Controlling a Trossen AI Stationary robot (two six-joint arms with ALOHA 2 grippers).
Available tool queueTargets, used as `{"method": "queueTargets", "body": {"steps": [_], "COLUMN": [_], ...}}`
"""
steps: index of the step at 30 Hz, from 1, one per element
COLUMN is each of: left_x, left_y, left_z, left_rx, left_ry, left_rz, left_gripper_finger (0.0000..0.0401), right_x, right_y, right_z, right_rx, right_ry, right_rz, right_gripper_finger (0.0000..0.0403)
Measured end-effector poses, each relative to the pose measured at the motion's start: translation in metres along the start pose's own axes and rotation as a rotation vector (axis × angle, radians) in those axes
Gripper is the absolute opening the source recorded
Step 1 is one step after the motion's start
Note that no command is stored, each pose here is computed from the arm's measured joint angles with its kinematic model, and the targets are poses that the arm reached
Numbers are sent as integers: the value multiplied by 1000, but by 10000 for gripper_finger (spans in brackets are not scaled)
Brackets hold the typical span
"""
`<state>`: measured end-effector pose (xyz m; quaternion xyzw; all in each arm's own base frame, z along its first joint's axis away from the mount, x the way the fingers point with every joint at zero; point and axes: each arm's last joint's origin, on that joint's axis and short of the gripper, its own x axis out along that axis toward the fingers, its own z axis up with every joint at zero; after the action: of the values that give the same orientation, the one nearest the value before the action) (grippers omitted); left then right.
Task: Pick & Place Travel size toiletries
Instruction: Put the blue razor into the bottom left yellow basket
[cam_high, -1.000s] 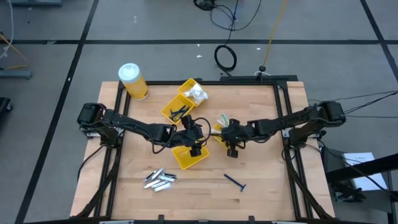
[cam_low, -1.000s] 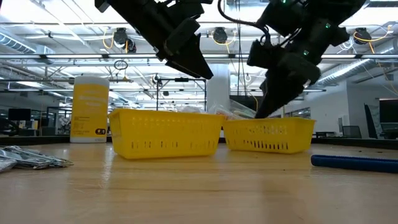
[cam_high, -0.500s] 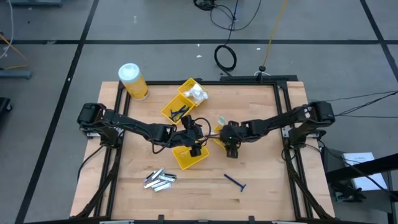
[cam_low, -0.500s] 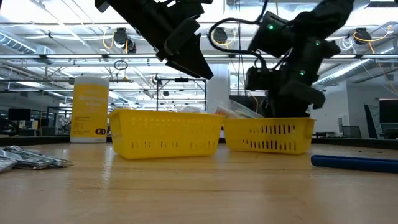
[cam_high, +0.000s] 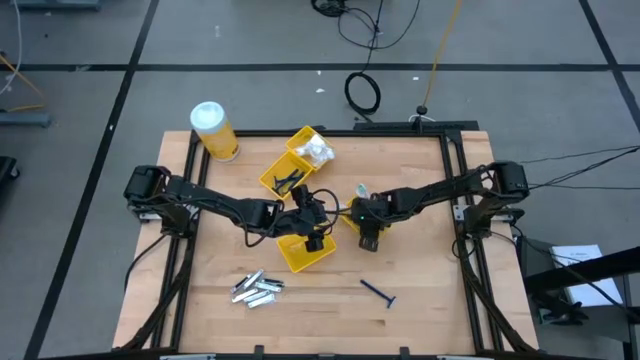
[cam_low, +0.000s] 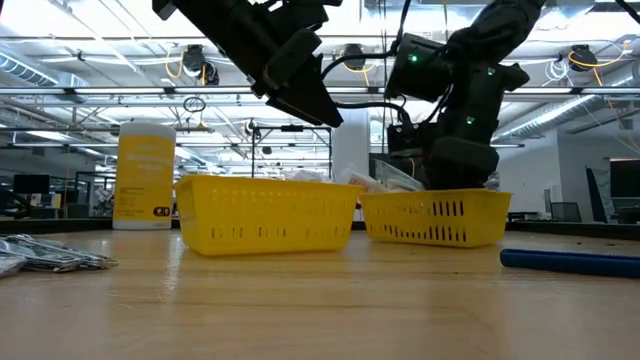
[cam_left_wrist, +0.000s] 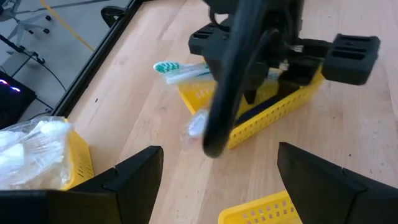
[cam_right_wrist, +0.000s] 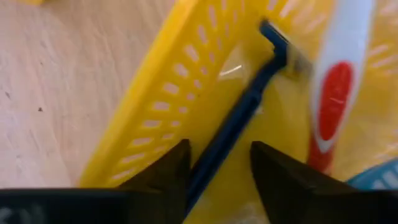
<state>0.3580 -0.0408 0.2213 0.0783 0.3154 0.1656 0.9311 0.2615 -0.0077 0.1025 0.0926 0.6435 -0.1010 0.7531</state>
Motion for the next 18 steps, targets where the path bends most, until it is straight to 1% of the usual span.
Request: {"method": "queueTargets", "body": {"steps": [2, 6, 7, 13, 18], "left_x": [0, 0, 0, 0, 0], "left_y": [0, 0, 0, 0, 0], "left_z": [0, 0, 0, 0, 0], "left_rx": [0, 0, -1, 0, -2], "left_ry": [0, 0, 0, 0, 0], "left_rz": [0, 0, 0, 0, 0], "left_gripper_finger": [308, 308, 308, 308, 308], "right_x": [0, 0, 0, -1, -18], "right_y": [-2, -4, -4, -4, -3], "right_z": [0, 0, 0, 2, 8], "right_rx": [8, -1, -14, -45, -50], "right_ry": [11, 16, 15, -6, -114], "right_rz": [22, 31, 32, 29, 51], "right_gripper_finger": [112, 29, 20, 18, 18]}}
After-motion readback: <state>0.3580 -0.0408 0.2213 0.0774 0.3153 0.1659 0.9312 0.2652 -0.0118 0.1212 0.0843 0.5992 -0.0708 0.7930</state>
